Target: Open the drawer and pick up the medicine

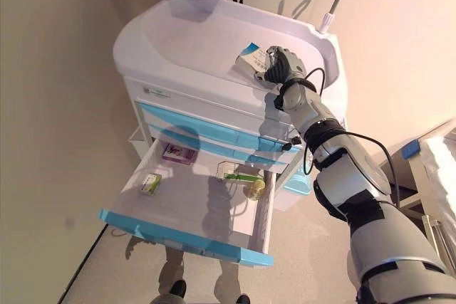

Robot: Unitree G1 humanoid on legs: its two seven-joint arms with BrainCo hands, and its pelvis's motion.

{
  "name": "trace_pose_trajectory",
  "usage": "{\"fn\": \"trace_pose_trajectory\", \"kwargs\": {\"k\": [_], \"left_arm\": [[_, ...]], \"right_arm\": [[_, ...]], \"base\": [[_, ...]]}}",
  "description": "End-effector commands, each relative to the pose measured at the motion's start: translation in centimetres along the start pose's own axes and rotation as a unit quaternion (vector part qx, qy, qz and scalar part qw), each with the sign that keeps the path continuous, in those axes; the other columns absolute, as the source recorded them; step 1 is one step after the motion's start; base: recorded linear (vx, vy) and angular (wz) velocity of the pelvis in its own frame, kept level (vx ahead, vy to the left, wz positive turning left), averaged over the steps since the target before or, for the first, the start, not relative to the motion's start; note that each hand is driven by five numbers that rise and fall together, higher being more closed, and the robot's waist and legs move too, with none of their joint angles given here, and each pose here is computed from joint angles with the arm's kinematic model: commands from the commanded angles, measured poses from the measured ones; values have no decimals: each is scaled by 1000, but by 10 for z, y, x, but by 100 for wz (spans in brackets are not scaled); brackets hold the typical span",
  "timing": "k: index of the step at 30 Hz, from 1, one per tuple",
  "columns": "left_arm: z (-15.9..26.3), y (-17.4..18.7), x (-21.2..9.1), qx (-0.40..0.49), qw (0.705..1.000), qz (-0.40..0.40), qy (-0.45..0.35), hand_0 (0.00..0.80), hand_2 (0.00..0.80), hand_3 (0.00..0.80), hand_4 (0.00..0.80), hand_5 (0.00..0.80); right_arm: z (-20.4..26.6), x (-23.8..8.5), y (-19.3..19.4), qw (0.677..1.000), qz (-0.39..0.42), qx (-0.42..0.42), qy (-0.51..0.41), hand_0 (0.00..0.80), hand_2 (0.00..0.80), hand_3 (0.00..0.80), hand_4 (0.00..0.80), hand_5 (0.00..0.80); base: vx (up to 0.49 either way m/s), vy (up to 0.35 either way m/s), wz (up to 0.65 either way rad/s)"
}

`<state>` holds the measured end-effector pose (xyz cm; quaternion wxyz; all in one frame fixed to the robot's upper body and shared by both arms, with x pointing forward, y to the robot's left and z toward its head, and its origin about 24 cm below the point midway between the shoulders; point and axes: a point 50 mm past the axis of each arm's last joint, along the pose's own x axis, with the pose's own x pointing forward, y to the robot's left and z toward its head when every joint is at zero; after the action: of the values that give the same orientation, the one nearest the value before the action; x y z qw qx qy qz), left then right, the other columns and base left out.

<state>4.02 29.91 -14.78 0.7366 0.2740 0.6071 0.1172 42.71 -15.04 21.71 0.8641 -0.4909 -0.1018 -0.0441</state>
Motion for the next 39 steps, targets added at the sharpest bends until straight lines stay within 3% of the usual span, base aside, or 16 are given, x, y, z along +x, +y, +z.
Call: {"fn": "trace_pose_trajectory", "kwargs": {"k": [1,17,18,19,20,39], "left_arm": [[11,20,5,-3,1000,30,-7,0,0,0,0,0],[18,20,5,-1,999,28,-17,0,0,0,0,0],[20,20,5,-1,999,29,-20,0,0,0,0,0],[20,20,6,-1,999,29,-20,0,0,0,0,0],[22,20,6,-3,999,29,-23,0,0,0,0,0],[23,16,5,0,999,20,-25,0,0,0,0,0]], "right_arm": [[21,12,-41,998,-47,-43,-26,800,800,800,800,800],[7,13,-46,996,-52,-76,6,800,800,800,800,800],[4,13,-47,995,-54,-78,13,232,232,232,232,232],[4,13,-47,995,-54,-78,13,75,75,75,75,75],[4,13,-48,995,-56,-76,15,0,0,0,0,0],[-7,10,-44,996,-54,-58,33,0,0,0,0,0]], "base": [[-3,2,9],[6,13,7],[1,15,3],[-2,11,6],[0,7,11],[0,1,2]]}}
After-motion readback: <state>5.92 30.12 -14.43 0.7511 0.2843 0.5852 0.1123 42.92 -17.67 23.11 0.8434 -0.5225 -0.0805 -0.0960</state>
